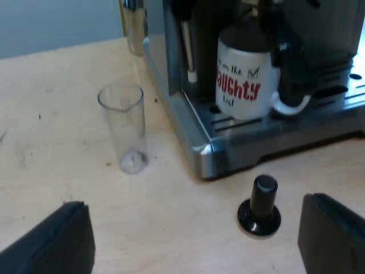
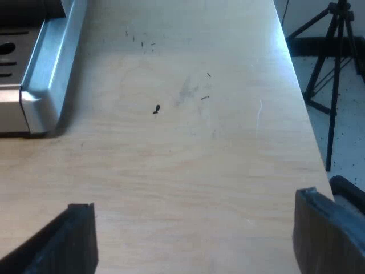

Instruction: Remove mug from coffee machine

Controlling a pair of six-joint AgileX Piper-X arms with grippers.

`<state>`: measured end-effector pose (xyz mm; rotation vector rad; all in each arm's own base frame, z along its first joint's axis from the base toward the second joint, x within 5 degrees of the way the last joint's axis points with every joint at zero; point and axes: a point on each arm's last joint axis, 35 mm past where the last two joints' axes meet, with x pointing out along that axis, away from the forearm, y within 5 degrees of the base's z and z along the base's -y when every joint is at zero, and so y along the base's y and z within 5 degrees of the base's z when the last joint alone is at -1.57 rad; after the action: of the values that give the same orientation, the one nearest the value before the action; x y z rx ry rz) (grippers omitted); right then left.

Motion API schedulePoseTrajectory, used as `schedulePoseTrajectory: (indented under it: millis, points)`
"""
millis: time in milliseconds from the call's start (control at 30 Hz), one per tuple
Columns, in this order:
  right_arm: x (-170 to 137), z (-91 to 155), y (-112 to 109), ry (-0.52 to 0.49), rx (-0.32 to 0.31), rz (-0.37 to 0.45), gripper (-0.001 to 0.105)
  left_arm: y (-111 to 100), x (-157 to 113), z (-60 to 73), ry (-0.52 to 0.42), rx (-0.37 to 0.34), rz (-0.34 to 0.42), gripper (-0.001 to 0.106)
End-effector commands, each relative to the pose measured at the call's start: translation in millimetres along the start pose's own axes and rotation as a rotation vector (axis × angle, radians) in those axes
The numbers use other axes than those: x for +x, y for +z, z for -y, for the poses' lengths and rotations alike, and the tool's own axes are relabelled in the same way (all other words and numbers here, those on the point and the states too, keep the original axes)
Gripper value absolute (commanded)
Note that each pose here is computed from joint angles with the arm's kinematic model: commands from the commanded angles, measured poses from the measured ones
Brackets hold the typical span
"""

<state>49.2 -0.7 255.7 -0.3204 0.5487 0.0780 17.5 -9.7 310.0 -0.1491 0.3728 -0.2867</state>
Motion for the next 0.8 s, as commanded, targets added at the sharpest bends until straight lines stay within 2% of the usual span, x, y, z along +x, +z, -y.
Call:
schedulePoseTrajectory:
  millis: [33, 233, 433, 667, 800]
  points:
    - [-4, 3, 14, 0.023, -0.043, 0.018, 0.071, 10, 0, 2.4, -0.037, -0.002, -0.002, 0.079]
    - [-5, 5, 39, 0.121, -0.121, 0.020, 0.071, 25, 9, 3.7, -0.079, -0.009, -0.040, 0.079]
    - [-1, 4, 63, 0.227, -0.172, 0.018, 0.071, 41, 23, 6.1, -0.162, 0.020, -0.009, 0.079]
    - [9, -5, 92, 0.338, -0.242, 0.097, 0.071, 52, 41, 5.5, -0.186, 0.026, -0.006, 0.079]
    - [19, -18, 103, 0.407, -0.289, 0.141, 0.071, 57, 53, 5.6, -0.230, 0.026, -0.015, 0.079]
